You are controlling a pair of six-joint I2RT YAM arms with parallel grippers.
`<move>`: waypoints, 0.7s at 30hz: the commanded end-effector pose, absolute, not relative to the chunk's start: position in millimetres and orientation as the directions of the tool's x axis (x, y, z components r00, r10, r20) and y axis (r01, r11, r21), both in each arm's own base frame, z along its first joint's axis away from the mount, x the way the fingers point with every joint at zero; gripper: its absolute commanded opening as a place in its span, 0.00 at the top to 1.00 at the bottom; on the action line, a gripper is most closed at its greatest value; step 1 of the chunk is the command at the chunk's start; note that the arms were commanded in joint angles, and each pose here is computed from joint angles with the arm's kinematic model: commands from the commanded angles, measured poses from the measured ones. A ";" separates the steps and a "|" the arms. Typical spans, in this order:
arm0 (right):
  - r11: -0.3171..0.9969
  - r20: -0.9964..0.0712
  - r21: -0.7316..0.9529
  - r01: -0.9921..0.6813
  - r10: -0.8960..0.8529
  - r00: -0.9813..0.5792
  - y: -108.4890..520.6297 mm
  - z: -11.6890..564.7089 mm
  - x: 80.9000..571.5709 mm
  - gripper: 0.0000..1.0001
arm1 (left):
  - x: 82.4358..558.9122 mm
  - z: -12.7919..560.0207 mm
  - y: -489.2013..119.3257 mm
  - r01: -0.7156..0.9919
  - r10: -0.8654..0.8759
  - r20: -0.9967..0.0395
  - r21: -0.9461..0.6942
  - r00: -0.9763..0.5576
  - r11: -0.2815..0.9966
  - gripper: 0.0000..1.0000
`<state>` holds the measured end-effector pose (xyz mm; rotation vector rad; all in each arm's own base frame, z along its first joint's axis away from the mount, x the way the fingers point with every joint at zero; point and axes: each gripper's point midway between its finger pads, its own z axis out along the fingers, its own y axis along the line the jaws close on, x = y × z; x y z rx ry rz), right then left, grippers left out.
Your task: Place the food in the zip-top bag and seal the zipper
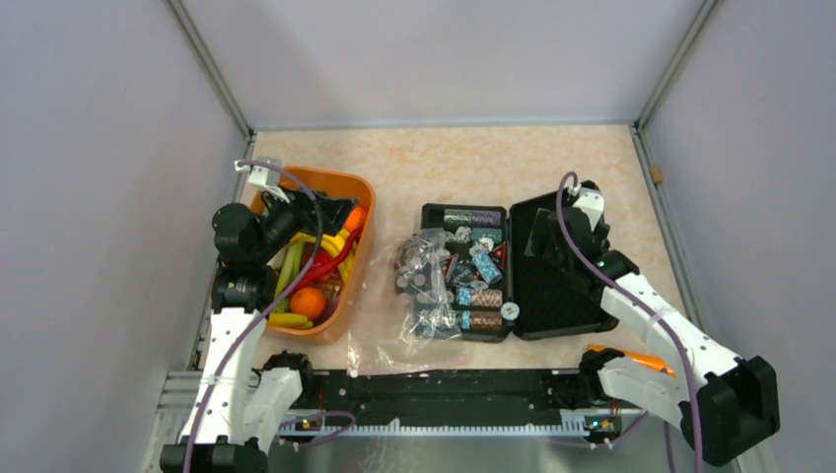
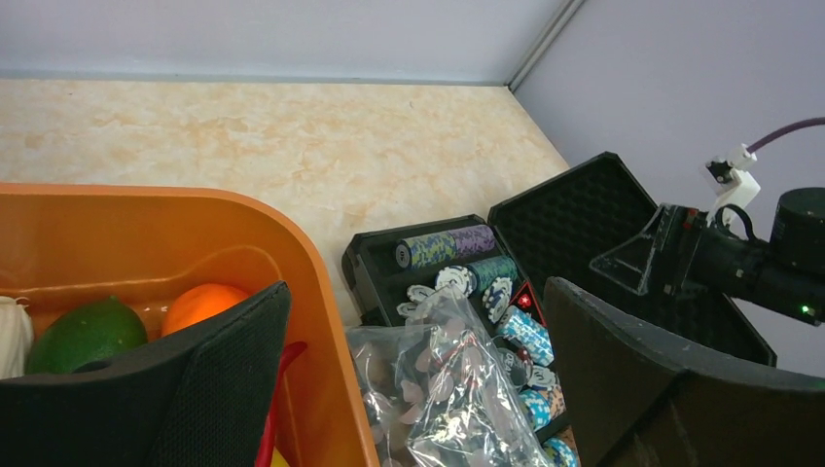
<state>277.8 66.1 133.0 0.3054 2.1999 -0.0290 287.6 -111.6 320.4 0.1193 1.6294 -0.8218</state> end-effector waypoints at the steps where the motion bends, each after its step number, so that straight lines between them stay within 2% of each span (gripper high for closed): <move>1: 0.929 -0.842 -0.040 0.368 0.167 -0.512 15.6 157.7 289.6 0.01 | 280.0 352.1 -116.7 0.584 -0.342 -0.926 -0.368 -0.161 0.724 0.01; 12: 0.872 -0.862 0.033 0.489 0.273 -0.428 -37.6 178.9 311.3 0.01 | 278.9 347.9 -124.5 0.601 -0.335 -0.924 -0.376 -0.185 0.705 0.01; 13: 0.866 -0.925 0.144 0.478 0.290 -0.245 -43.9 236.3 295.3 0.01 | 279.6 347.2 -124.8 0.601 -0.336 -0.923 -0.379 -0.188 0.704 0.01; 14: 0.866 -0.875 0.049 0.498 0.277 -0.396 -45.6 188.5 315.8 0.01 | 279.6 347.5 -125.4 0.604 -0.337 -0.922 -0.380 -0.190 0.701 0.01; 21: 0.826 -0.850 0.059 0.560 0.336 -0.406 -89.1 185.9 340.5 0.01 | 283.3 344.2 -127.6 0.612 -0.329 -0.921 -0.384 -0.207 0.691 0.01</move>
